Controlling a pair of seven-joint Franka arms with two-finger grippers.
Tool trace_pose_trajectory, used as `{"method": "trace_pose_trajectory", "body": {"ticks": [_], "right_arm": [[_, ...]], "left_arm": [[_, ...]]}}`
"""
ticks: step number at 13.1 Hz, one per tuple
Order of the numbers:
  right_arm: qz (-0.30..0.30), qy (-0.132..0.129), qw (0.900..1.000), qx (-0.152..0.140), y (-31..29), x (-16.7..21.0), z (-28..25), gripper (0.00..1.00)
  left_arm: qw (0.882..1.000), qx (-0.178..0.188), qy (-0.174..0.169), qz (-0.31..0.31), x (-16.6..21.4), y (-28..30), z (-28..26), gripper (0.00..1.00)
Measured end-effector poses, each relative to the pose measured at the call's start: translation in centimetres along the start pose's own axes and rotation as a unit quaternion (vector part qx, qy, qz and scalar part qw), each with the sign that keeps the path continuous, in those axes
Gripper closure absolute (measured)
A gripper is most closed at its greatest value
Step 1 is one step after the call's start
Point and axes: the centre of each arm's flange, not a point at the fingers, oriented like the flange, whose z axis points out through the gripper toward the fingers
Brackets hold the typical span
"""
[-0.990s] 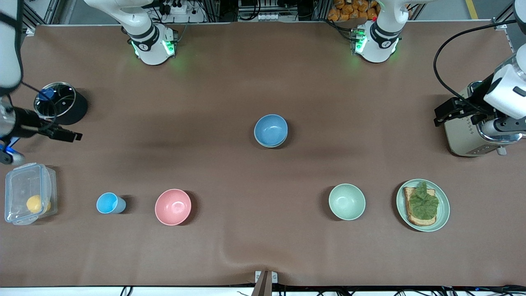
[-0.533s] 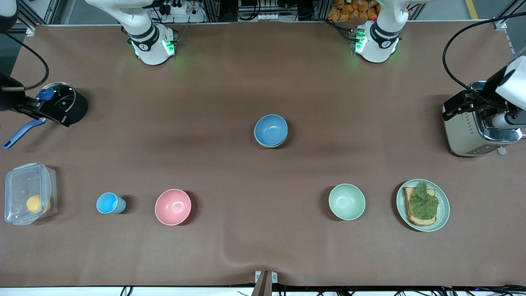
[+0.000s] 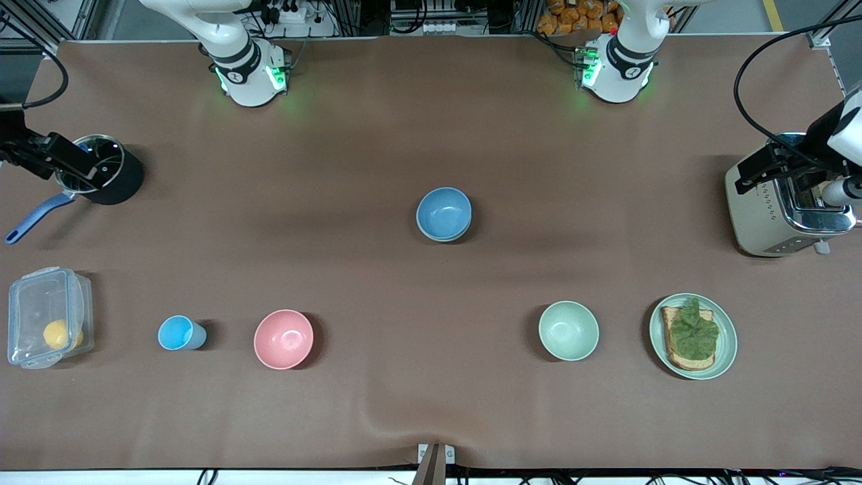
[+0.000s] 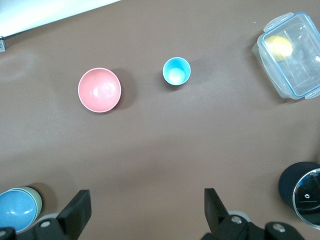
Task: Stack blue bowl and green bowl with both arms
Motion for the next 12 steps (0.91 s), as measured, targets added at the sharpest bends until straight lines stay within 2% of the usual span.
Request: {"method": "trace_pose_trajectory", "body": {"ticks": [4, 12], "right_arm": [[-0.007, -0.007, 1.000, -0.003, -0.7, 0.2, 1.1, 0.00], [-0.006, -0.006, 1.000, -0.007, -0.4, 0.3, 1.1, 0.00]], "left_arm": [[1.000, 0.002, -0.018, 0.001, -0.7, 0.0, 0.1, 0.00], [1.000, 0.004, -0.025, 0.011, -2.0, 0.9, 0.4, 0.00]]}}
